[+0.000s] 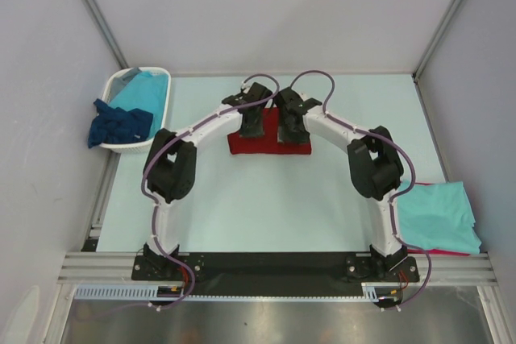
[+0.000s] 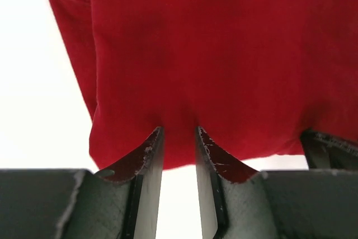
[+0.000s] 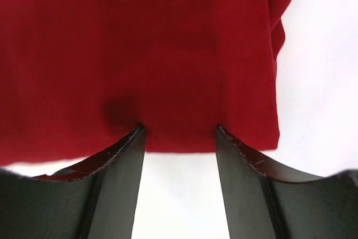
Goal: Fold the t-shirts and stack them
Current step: Fold the long partially folded tshirt into a neat square, then smooth out wrinkles on the folded tshirt
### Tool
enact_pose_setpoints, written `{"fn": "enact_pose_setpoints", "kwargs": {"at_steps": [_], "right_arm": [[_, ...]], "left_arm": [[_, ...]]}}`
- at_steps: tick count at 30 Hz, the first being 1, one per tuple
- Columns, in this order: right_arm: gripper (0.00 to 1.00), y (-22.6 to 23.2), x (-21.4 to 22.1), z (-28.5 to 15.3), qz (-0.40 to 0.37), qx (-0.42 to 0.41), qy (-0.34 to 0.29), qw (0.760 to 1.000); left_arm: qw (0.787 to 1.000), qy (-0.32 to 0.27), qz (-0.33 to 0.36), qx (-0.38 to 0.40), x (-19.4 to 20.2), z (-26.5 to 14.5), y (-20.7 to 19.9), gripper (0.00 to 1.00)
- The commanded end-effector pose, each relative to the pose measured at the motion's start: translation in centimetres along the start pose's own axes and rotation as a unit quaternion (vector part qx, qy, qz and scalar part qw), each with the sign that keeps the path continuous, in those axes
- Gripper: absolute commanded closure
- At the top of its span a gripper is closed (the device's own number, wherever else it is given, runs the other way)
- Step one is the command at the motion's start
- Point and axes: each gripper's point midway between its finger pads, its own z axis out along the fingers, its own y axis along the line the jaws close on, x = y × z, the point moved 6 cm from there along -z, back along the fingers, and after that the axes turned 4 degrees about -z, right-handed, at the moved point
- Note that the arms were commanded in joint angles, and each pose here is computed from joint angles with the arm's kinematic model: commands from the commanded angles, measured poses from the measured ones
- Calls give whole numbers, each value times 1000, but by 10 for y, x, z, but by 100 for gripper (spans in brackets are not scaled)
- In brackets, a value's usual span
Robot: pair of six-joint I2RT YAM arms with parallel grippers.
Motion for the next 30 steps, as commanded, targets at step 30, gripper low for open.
{"fn": "enact_pose_setpoints", "kwargs": {"at_steps": [30], "right_arm": [[52, -1, -17, 33, 43, -20, 18, 999]], "left_arm": [[999, 18, -29, 20, -8, 32, 0, 75]]}}
